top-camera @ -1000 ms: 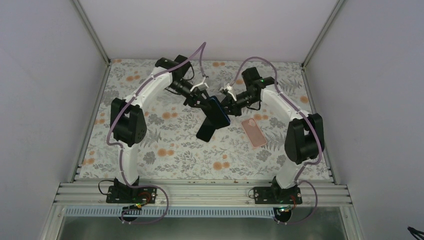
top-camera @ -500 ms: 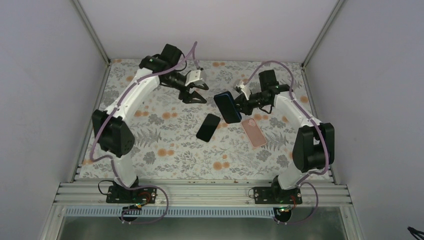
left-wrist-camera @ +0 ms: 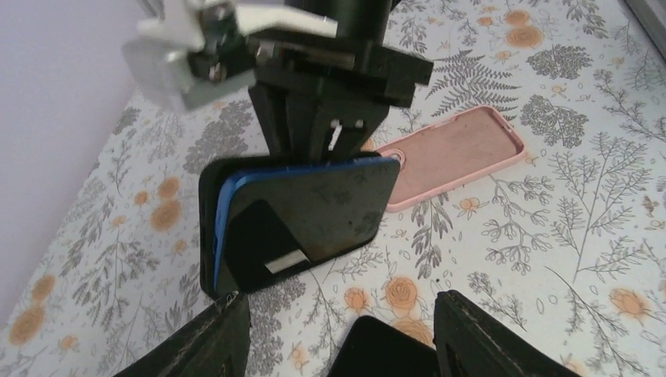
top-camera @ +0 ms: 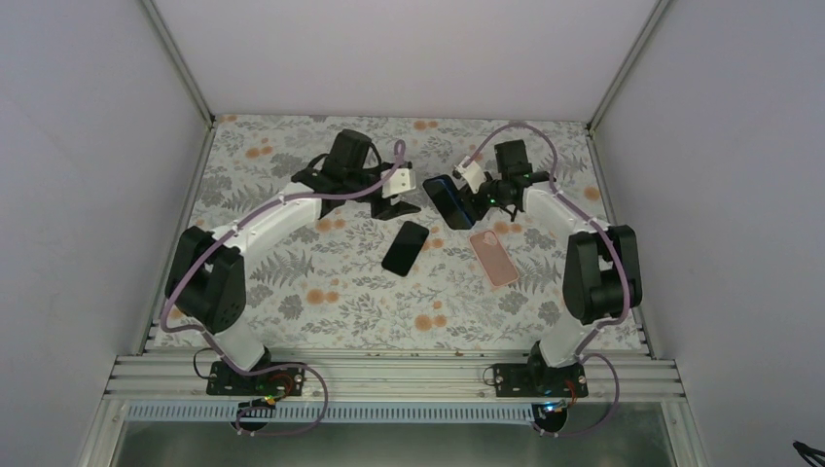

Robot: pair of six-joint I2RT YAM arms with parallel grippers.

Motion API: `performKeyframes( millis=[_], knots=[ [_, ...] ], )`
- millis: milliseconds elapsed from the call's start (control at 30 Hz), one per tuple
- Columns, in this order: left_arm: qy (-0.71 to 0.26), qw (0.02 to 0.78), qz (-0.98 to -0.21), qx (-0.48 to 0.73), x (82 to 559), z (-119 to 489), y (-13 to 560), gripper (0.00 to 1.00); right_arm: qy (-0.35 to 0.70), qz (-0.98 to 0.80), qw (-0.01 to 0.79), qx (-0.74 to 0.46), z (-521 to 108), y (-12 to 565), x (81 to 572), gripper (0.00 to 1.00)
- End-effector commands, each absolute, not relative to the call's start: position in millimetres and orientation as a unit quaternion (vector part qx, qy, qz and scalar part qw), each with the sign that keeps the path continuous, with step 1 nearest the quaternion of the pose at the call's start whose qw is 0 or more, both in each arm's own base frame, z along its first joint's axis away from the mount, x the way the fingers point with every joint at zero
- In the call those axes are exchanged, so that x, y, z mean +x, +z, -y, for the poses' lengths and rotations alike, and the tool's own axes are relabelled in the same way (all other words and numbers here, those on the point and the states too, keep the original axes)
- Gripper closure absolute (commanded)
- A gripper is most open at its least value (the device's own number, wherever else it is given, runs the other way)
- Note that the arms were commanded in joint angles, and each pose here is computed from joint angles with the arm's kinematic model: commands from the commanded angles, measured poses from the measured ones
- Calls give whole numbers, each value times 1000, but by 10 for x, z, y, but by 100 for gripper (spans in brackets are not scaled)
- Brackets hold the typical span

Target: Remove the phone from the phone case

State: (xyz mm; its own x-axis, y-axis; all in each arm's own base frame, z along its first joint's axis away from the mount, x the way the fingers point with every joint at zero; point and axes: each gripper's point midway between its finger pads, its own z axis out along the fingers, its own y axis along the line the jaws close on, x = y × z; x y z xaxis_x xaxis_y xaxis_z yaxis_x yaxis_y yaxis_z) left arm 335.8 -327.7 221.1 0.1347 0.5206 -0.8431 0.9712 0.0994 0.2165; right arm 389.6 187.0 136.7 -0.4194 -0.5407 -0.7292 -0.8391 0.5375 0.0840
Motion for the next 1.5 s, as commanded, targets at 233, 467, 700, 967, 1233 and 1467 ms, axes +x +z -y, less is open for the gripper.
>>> performKeyframes(
  millis=[233,467,700,967,1233,1467],
  knots=[
    [-231,450,-503,701,3423,3564,2213,39,289,-771,299,-482,-2117,1445,3650,96],
    [-263,421,-484,721,3362,3586,2057,43,316,-751,300,-497,-2176,1565,3511,96],
    [-284,440,-470,710,3357,3607,2172,46,326,-743,296,-504,-2214,1586,3444,96],
    [-305,422,-462,718,3303,3642,2142,46,334,-736,288,-514,-2304,1622,3386,96],
    [-316,395,-458,731,3187,3658,2088,55,334,-738,284,-513,-2323,1590,3404,96],
    [-300,390,-471,732,3246,3660,1998,56,333,-737,283,-515,-2343,1578,3393,96]
  ],
)
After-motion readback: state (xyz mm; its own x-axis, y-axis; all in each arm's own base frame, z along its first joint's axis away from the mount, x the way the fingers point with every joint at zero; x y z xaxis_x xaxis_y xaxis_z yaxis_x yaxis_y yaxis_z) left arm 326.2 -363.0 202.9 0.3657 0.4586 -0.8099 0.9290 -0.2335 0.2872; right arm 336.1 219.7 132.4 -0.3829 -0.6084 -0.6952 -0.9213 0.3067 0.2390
